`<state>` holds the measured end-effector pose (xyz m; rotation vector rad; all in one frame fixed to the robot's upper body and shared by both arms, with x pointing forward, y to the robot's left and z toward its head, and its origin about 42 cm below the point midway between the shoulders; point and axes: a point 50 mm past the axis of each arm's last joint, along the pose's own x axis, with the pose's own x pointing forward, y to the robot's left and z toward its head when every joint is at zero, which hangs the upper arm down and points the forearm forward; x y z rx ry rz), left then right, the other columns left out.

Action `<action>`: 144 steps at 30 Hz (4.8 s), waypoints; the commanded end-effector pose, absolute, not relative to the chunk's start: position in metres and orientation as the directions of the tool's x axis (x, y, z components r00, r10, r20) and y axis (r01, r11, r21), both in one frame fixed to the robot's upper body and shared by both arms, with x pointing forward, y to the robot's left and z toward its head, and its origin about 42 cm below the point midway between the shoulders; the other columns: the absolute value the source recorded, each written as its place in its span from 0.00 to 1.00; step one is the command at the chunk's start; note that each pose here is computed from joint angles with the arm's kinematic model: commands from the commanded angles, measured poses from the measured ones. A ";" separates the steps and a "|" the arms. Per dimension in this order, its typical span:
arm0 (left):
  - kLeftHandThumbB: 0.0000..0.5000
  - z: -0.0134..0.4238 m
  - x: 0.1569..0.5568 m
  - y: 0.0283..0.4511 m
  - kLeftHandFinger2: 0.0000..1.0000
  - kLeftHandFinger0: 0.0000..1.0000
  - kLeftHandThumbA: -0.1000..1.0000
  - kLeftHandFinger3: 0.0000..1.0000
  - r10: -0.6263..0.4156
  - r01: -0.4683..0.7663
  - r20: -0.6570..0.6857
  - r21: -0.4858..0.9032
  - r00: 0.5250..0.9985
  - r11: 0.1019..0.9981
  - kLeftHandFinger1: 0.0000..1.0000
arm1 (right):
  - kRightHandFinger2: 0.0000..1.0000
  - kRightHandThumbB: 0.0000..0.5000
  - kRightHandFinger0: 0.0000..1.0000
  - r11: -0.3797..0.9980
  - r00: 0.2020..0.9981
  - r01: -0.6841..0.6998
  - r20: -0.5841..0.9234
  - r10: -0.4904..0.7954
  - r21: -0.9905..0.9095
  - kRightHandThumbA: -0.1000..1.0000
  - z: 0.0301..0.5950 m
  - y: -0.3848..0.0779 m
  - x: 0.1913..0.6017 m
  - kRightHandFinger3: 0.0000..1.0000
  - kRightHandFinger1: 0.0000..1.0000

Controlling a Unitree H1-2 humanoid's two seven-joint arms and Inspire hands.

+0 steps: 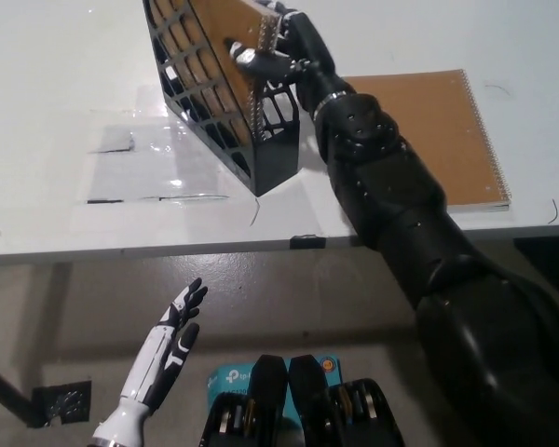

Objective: Use the right hand to pick up a book from the book holder on the left side and put it on another book on the right side

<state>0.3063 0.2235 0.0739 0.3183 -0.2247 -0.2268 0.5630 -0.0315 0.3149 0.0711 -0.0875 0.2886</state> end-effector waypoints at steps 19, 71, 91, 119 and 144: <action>0.66 0.089 0.319 0.222 1.00 1.00 1.00 1.00 -0.271 0.176 0.250 0.346 0.930 0.922 1.00 | 0.76 0.17 0.00 0.618 0.838 -0.545 0.401 0.371 0.567 0.00 0.534 -0.021 0.547 1.00 0.31; 0.63 0.078 0.313 0.226 1.00 1.00 1.00 1.00 -0.269 0.179 0.225 0.353 0.936 0.918 1.00 | 0.67 0.15 0.00 0.662 0.911 -0.411 0.254 0.324 0.627 0.00 0.500 -0.267 0.583 1.00 0.32; 0.64 0.081 0.316 0.227 1.00 1.00 1.00 1.00 -0.254 0.166 0.224 0.350 0.941 0.922 1.00 | 0.66 0.21 0.00 0.830 0.954 -0.260 0.001 0.299 0.493 0.00 0.455 -0.286 0.598 1.00 0.12; 0.61 0.080 0.316 0.226 1.00 1.00 1.00 1.00 -0.247 0.161 0.222 0.343 0.943 0.925 1.00 | 0.86 0.11 0.00 0.953 0.977 -0.117 -0.140 0.161 0.279 0.00 0.402 -0.305 0.599 1.00 0.17; 0.61 0.080 0.312 0.225 1.00 1.00 1.00 1.00 -0.251 0.167 0.215 0.345 0.944 0.924 1.00 | 0.80 0.09 0.00 0.919 0.979 -0.070 -0.151 0.139 0.387 0.00 0.391 -0.284 0.603 1.00 0.17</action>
